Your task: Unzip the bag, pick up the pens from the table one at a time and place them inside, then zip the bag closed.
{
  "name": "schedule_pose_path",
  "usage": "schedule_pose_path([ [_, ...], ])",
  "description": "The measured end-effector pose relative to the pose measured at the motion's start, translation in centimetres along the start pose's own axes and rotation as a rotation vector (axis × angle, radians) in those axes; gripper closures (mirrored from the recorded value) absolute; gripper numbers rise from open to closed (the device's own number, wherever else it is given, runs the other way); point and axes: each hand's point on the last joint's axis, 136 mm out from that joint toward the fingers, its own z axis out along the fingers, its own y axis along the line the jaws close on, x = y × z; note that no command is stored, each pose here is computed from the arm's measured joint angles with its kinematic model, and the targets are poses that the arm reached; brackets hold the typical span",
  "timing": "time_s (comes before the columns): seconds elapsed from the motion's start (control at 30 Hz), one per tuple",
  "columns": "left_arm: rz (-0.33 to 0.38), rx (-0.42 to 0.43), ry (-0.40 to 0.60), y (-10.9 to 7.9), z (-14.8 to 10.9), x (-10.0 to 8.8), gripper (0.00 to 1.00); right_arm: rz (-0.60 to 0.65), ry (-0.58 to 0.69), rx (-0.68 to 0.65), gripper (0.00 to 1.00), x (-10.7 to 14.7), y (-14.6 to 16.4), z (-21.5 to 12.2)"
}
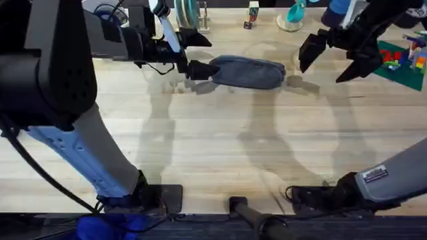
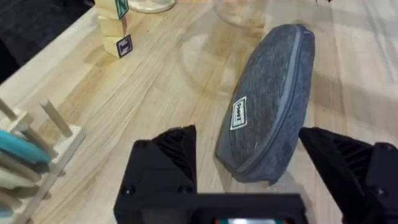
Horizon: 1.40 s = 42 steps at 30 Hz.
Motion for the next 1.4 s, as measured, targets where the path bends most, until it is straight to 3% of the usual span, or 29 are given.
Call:
schedule_pose_path([
  [0.4,-0.116,-0.066,0.028,1.9,-0.2,-1.0,0.006,-0.003,-0.039,-0.01,0.005,0.1,0.1,-1.3],
  [0.63,-0.071,-0.144,0.048,2.2,-1.5,-3.6,0.006,-0.034,-0.096,-0.026,0.005,0.7,1.0,-3.2],
  [0.77,-0.054,-0.188,0.065,1.6,-2.8,-5.7,0.006,-0.077,-0.13,-0.037,0.005,1.4,2.2,-4.3],
  [0.97,-0.087,-0.238,0.12,0.1,-4.5,-7.1,0.006,-0.13,-0.173,-0.053,0.006,2.7,3.6,-6.0],
  [1.1,-0.111,-0.28,0.166,-1.2,-5.8,-7.9,0.006,-0.163,-0.21,-0.068,0.005,3.5,4.4,-7.3],
  [1.4,-0.091,-0.395,0.237,-5.0,-9.4,-10.9,0.006,-0.26,-0.267,-0.099,0.006,6.7,6.2,-9.9],
])
